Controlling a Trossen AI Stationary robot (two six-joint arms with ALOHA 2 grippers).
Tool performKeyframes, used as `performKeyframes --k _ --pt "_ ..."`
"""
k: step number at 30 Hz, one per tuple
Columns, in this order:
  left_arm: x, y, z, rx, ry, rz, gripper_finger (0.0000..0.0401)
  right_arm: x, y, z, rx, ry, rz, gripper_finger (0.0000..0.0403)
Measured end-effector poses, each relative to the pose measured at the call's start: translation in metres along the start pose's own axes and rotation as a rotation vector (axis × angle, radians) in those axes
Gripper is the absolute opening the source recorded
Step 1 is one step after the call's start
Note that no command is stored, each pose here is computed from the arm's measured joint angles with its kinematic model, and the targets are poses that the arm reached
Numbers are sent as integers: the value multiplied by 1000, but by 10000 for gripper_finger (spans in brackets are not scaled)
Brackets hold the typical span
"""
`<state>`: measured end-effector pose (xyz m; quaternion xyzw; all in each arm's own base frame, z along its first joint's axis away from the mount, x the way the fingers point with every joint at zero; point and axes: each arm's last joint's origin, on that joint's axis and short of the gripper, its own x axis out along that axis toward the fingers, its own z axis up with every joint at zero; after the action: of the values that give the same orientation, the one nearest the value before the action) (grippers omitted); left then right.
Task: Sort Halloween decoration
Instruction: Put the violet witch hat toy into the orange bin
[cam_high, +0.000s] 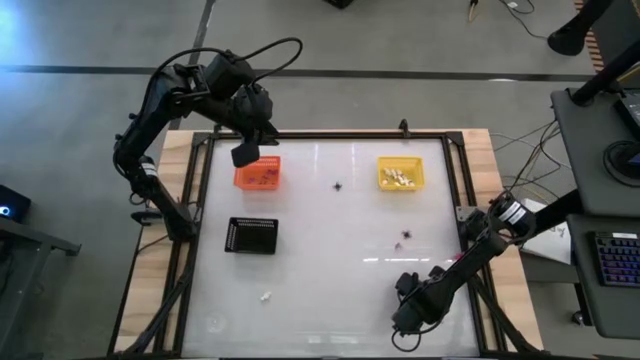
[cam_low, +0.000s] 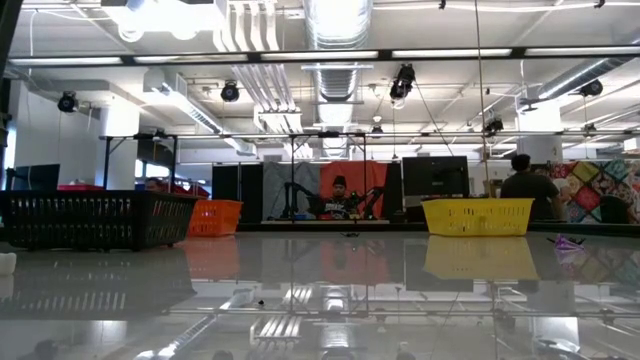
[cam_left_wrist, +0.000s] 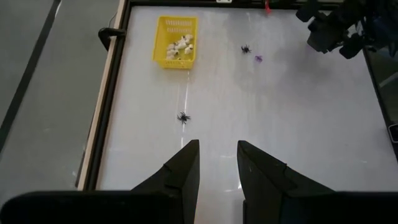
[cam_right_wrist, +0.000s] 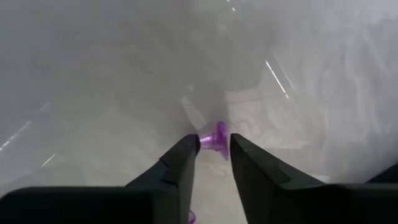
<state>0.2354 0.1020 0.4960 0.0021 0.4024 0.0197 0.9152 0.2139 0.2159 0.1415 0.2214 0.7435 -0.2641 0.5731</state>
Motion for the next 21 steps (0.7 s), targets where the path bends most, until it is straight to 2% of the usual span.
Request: performKeyframes --k 6,11,21 --pt "0 0 0 -20 1 0 91 3 -1 1 -22 -1 11 47" --pt "0 0 0 -31 1 0 91 1 -2 0 11 -1 19 16" --pt "0 0 0 -31 2 0 91 -18 -9 -4 104 -22 79 8"
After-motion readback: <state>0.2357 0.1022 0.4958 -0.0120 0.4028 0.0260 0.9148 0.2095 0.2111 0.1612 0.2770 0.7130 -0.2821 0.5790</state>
